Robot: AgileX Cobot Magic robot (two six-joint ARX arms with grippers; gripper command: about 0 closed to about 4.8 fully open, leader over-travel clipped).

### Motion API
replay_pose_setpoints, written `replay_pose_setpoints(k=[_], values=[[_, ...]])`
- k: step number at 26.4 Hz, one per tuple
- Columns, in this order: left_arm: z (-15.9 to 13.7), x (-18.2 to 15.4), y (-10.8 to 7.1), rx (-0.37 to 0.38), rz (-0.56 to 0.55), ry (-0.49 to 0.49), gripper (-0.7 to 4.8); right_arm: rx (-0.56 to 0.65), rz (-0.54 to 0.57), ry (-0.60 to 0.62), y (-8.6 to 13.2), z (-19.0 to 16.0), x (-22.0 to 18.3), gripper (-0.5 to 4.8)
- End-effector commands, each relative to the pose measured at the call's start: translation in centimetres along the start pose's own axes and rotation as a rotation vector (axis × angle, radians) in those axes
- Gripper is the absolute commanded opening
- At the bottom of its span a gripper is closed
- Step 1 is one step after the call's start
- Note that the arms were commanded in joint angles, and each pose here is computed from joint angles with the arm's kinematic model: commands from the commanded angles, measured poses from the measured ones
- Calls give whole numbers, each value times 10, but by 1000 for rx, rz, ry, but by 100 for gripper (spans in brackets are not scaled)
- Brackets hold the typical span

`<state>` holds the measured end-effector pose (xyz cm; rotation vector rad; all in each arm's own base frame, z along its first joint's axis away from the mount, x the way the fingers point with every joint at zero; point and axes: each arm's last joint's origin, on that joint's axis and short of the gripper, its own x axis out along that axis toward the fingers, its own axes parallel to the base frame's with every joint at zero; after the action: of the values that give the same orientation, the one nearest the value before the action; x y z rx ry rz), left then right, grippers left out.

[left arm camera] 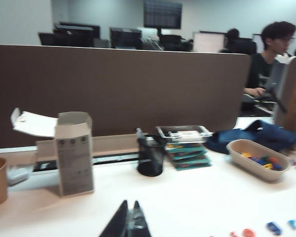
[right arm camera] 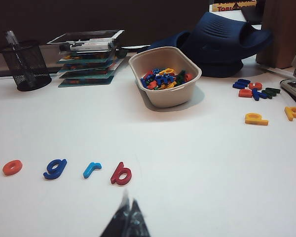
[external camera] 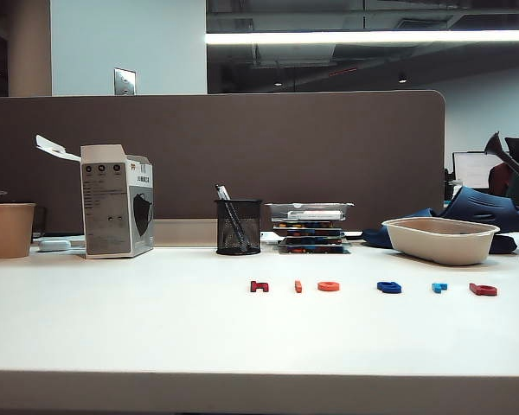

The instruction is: Select the appropriate letters from the row of letter magnets placed on the table to arrange into the word "big".

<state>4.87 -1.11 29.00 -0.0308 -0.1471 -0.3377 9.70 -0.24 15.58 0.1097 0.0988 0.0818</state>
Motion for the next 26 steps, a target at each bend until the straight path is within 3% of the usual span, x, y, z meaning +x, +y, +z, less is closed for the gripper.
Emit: replay_pose_setpoints(k=[1, 4, 7, 13, 19, 24, 26], values=[[24, -4, -3, -44, -33, 97, -5, -5, 1, -19, 0, 0, 0, -5], [51, -4, -6, -86, -66, 178, -5, -6, 0, -19, 0, 0, 0, -5], [76, 1, -6, -202, -84, 251, -5, -6, 0, -19, 0, 0, 0, -5], [117, 28, -6, -367, -220, 359, -5, -6, 0, -19, 0, 0, 0, -5], [140, 52, -3, -486, -173, 474, -5, -6, -5, -20, 0, 0, 0, -5], [159, 86, -30, -486, -266, 632, -5, -5, -52, -25, -2, 1, 0, -5], [163, 95, -42, -488, -270, 651, -5, -5, -53, -25, -2, 1, 0, -5]])
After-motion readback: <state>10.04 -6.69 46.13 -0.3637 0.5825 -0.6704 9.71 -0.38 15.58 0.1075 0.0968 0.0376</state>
